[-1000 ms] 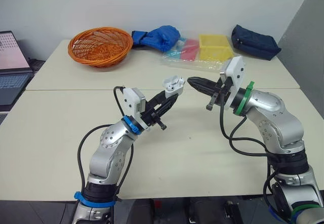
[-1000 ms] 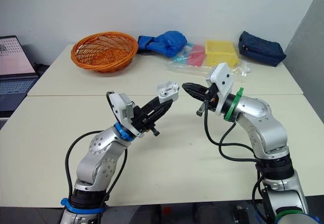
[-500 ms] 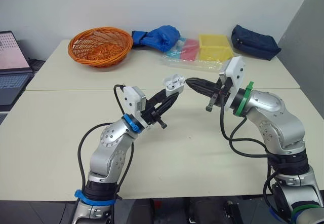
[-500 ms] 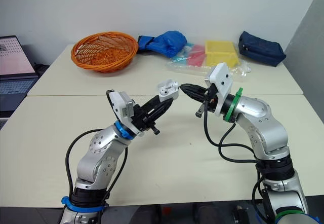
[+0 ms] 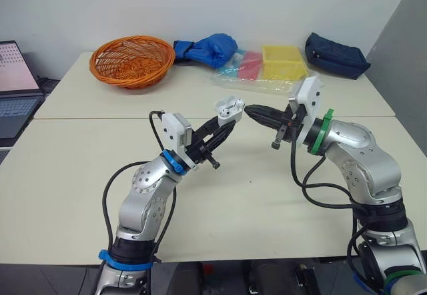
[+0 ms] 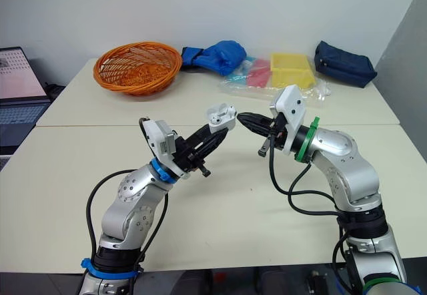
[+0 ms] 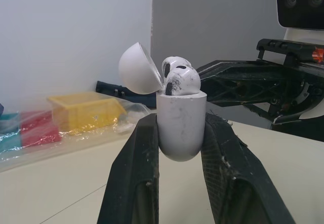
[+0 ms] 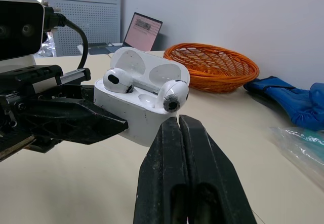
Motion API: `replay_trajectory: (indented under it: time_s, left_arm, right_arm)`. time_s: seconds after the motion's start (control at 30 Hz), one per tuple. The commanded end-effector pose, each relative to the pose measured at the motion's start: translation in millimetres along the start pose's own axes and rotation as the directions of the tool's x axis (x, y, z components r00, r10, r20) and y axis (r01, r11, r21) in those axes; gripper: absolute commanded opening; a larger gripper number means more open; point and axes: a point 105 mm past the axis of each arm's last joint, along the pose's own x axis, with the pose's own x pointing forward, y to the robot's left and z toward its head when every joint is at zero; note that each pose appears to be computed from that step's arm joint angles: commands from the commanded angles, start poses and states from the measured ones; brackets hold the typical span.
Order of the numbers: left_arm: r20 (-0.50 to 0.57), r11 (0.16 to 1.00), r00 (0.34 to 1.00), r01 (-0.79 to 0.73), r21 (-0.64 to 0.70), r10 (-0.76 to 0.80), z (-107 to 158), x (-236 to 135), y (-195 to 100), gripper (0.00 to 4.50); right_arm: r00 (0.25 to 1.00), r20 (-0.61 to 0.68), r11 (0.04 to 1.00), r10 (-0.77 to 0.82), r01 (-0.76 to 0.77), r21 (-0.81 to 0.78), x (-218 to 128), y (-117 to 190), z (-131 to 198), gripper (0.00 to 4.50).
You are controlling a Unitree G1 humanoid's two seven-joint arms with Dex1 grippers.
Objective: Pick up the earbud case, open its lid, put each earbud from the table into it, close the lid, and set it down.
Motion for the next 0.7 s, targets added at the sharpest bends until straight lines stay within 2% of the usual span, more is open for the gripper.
replay_trajectory:
  time_s: [0.03, 0.7]
  left_arm:
    - [0.034, 1.0, 0.999, 0.018, 0.026, -0.019, 8.4, 2.8, -2.8, 0.78]
    - [0.03, 1.0, 0.999, 0.02, 0.023, -0.021, 7.6, 3.1, -1.6, 0.78]
  right_arm:
    - [0.999, 0.044, 0.999, -0.011, 0.013, -0.041, -4.7, -3.4, 14.0, 0.01]
    - [0.997, 0.081, 0.999, 0.008, -0.004, -0.047, -1.9, 0.7, 24.4, 0.01]
